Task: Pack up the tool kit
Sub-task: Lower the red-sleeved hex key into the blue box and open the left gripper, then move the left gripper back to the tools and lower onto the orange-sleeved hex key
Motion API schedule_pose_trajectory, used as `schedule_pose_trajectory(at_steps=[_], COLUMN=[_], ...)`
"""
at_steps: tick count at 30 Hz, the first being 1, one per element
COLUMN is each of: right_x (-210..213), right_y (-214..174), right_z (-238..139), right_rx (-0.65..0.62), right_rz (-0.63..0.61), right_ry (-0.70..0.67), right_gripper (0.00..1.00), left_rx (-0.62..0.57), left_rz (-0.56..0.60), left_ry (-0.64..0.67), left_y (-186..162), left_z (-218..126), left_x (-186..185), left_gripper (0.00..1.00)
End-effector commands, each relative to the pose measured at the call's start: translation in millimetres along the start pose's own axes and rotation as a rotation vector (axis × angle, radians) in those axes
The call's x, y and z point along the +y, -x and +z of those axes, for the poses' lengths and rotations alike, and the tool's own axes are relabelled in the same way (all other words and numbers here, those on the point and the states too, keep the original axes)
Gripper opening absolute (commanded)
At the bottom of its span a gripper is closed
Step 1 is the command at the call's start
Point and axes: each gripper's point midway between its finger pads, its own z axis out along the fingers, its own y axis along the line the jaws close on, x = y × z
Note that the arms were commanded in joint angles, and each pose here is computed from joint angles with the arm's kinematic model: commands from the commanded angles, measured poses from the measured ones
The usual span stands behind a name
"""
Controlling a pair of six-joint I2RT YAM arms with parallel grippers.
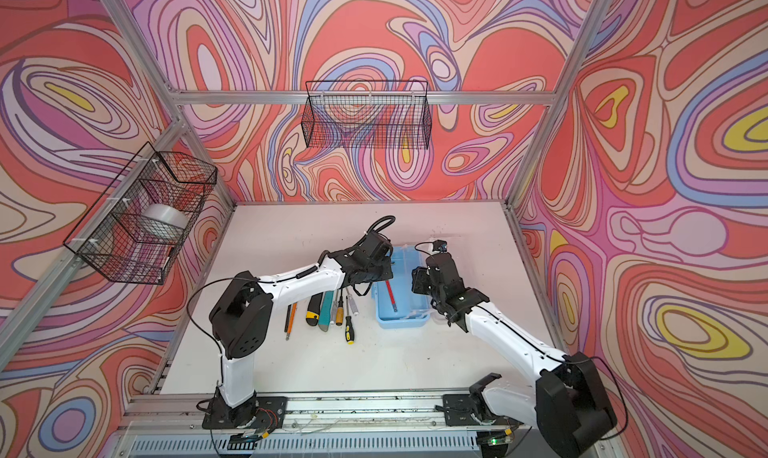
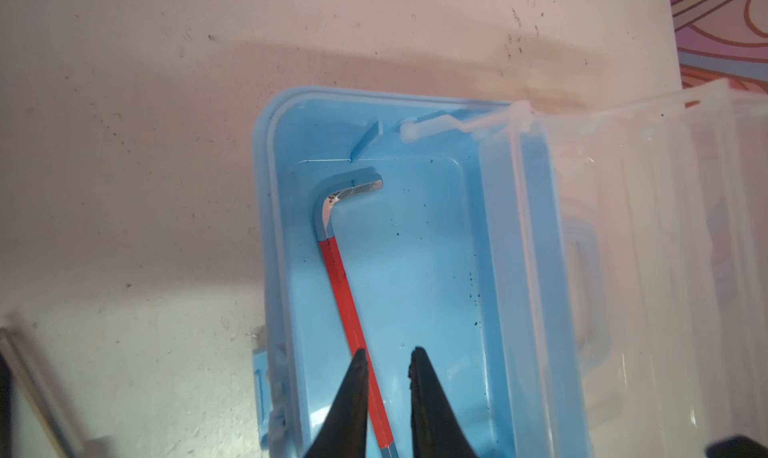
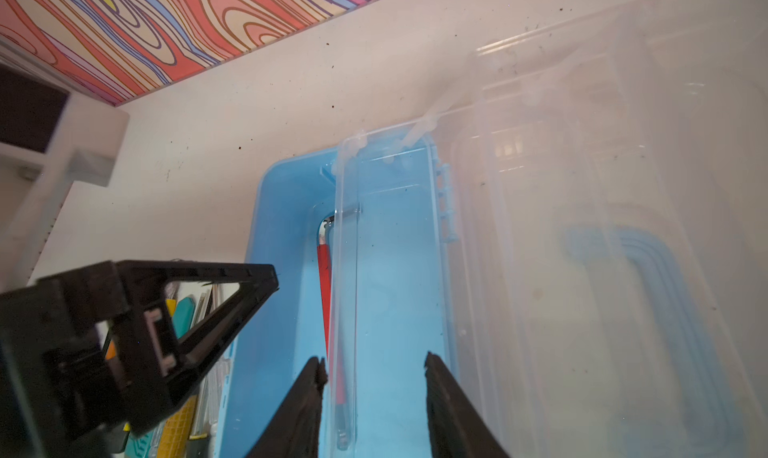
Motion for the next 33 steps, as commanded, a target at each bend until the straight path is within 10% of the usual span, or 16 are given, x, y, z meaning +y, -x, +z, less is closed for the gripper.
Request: schedule_pose_trajectory(at_steps=[1, 13, 33], right_x=[9, 57, 132], right_y=[6, 24, -65], right_z=[-13, -34, 4], right_rx=[-0.035, -0.035, 0.124], right_rz=[-0.005, -0.145, -0.226], right_ry=[0.058, 0.084, 0.168], right_gripper=[0.4, 0.45, 0.42], left_rx=[-0.055, -0.1, -0.113], left_rz=[0.098, 0.225, -0.079], left_ry=[-0.02, 0.022, 0.301], left_y=[10, 3, -41], left_z=[-32, -92, -127], left_x=[-7, 31, 241], left_gripper=[0.26, 0.59, 0.44])
